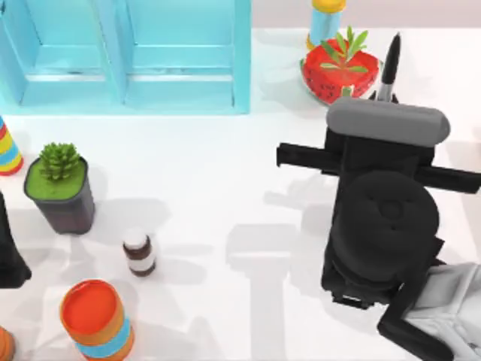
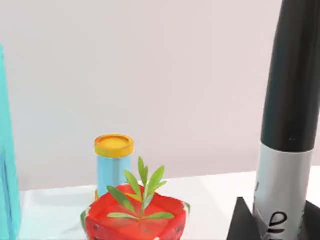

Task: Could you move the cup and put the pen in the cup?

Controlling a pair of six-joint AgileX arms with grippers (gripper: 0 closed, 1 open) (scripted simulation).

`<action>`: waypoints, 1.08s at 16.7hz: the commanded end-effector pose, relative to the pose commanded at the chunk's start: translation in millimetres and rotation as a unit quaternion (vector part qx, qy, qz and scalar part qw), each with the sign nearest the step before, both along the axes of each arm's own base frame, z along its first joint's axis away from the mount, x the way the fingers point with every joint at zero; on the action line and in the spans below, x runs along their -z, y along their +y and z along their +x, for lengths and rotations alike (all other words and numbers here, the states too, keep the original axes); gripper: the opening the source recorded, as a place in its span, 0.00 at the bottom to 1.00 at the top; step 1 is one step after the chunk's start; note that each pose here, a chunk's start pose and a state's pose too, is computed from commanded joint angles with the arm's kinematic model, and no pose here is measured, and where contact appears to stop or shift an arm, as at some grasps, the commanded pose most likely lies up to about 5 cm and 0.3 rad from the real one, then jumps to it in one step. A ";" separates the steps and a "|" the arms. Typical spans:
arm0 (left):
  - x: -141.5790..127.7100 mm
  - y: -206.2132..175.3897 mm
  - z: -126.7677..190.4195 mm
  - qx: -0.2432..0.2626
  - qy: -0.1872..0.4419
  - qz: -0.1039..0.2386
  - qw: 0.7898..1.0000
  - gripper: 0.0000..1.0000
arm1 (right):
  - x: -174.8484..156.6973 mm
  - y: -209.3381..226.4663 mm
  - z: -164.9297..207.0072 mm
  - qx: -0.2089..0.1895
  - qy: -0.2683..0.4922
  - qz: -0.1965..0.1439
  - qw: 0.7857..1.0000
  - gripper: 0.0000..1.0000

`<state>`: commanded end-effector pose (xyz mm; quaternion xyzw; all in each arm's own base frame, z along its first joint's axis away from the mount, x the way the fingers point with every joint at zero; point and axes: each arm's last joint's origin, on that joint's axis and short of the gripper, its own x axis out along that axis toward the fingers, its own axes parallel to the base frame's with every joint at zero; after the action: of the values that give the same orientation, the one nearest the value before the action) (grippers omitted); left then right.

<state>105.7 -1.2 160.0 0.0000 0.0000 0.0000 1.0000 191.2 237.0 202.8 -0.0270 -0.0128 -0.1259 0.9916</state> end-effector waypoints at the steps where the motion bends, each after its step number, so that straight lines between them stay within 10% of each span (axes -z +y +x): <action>1: 0.0 0.0 0.0 0.000 0.000 0.000 1.000 1.00 | -0.8 -4.2 -4.2 0.008 -0.007 0.006 1.000 0.00; 18: 0.0 0.0 0.0 0.000 0.000 0.000 1.000 1.00 | 6.1 -17.6 6.8 0.025 -0.020 0.018 0.999 0.00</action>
<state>105.7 -1.2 160.0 0.0000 0.0000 0.0000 1.0000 198.0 219.4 196.7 -0.0073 -0.0293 -0.1513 0.9880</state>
